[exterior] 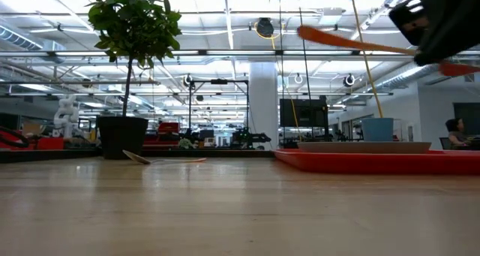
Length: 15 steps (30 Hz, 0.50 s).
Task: Pick and place plate/cup/fork/spoon on tray
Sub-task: Put the orange fork on the red tray at the bottom of the light green plate
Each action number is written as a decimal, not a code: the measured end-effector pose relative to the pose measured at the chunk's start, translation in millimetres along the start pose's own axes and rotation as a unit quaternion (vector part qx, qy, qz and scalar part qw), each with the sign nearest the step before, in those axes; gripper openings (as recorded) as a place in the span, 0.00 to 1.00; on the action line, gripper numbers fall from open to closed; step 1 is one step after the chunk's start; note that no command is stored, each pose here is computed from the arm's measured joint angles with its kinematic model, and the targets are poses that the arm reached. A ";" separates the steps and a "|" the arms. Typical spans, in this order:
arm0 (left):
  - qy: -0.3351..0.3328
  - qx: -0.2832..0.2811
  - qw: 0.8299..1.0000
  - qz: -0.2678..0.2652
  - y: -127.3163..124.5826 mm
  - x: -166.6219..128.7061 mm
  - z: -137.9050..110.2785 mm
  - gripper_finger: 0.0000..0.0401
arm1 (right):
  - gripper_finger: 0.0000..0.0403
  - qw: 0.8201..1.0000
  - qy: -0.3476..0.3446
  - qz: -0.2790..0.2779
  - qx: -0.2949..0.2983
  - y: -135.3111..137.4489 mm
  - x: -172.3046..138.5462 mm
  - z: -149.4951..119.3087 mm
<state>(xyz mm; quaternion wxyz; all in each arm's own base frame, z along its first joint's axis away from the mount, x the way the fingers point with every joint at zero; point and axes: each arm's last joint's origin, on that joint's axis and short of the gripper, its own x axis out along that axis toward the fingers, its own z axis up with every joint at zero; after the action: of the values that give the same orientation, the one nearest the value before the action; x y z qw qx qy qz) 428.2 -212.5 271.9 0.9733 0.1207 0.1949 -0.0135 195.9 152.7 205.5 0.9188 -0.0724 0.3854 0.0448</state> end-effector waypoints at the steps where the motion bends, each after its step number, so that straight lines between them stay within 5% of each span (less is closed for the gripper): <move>1: 0.000 -0.006 1.000 0.003 2.5 0.6 0.7 0.39 | 0.01 1.000 0.005 -0.007 0.003 -3.2 0.1 2.2; 9: 0.074 -0.001 0.997 0.022 12.0 5.4 -16.2 0.59 | 0.01 0.999 0.008 -0.031 0.029 -20.1 3.7 14.1; 15: 0.116 0.008 0.991 0.060 23.7 8.2 -25.7 0.62 | 0.01 0.999 0.001 -0.031 0.037 -22.2 4.8 16.6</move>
<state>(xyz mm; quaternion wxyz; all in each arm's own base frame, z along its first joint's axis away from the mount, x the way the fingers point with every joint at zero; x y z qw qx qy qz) 427.9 -183.2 251.1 0.9421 0.1411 0.2987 0.0578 214.0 133.7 215.7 0.9216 -0.0500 0.3849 0.0015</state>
